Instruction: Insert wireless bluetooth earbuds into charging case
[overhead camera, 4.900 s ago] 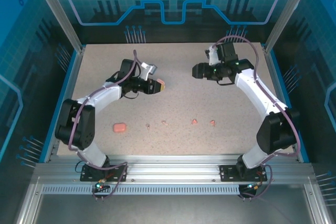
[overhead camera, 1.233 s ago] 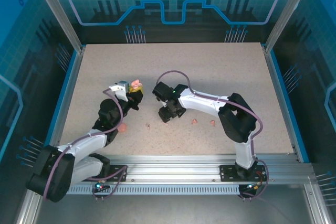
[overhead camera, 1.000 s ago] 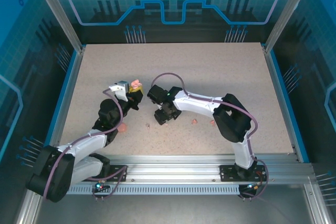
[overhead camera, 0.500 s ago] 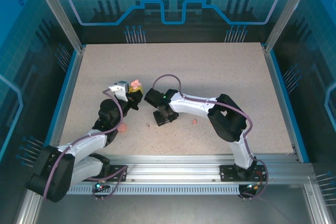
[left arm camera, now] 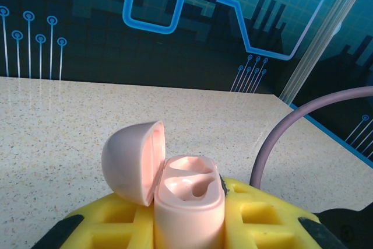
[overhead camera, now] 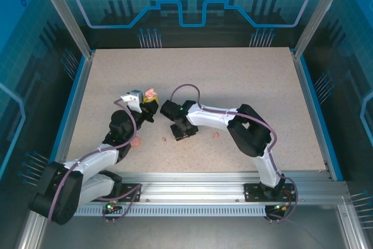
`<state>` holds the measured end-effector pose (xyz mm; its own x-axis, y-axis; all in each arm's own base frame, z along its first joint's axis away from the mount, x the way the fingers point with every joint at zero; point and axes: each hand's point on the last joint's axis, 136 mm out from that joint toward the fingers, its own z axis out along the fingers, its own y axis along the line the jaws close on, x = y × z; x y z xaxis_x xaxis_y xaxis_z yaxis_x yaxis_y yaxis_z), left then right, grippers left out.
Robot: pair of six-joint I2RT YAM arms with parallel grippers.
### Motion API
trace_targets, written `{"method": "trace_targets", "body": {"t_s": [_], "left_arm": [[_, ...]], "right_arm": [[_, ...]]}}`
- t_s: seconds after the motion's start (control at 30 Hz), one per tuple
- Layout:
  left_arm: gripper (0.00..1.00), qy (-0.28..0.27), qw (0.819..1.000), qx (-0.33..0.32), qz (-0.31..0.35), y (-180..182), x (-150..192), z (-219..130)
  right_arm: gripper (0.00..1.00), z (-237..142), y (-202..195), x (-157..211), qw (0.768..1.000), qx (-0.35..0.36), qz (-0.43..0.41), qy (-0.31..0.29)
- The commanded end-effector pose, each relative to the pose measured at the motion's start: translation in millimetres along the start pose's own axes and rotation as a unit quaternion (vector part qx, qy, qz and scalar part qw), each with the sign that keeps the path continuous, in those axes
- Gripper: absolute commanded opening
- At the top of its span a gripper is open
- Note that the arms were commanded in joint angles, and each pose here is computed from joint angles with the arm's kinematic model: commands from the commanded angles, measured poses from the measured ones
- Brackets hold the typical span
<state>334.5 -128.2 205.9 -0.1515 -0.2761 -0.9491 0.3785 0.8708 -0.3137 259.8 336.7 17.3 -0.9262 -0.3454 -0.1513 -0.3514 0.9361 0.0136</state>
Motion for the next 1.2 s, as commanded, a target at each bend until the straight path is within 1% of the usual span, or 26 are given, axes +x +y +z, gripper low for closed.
{"method": "trace_targets", "body": {"t_s": [0.0, 0.4, 0.63, 0.9, 1.07, 1.17], "left_arm": [[0.0, -0.017, 1.0, 0.001, 0.013, -1.0, -4.5, -1.0], [0.0, -0.016, 1.0, 0.003, 0.012, -1.2, -3.2, -0.3], [0.0, -0.016, 1.0, 0.005, 0.01, -1.9, -2.9, -0.2], [0.0, -0.015, 1.0, 0.004, 0.01, -1.6, -2.3, -0.3], [0.0, -0.016, 1.0, 0.005, 0.009, -1.8, -2.8, -0.4], [0.0, -0.016, 1.0, 0.005, 0.009, -2.0, -3.5, 0.0]], "right_arm": [[0.39, 4.5, 10.0, 0.3, 1.0, -0.004, 0.006, 0.004], [0.35, 10.2, 13.1, -0.6, 1.0, -0.005, 0.008, 0.008], [0.28, 11.3, 11.8, 0.9, 1.0, -0.002, 0.008, 0.009], [0.27, 10.8, 12.1, 2.6, 1.0, -0.006, 0.01, 0.009], [0.2, 8.3, 12.3, 2.6, 1.0, -0.01, 0.011, 0.006], [0.18, 3.8, 12.1, 1.5, 1.0, -0.013, 0.011, 0.0]]}}
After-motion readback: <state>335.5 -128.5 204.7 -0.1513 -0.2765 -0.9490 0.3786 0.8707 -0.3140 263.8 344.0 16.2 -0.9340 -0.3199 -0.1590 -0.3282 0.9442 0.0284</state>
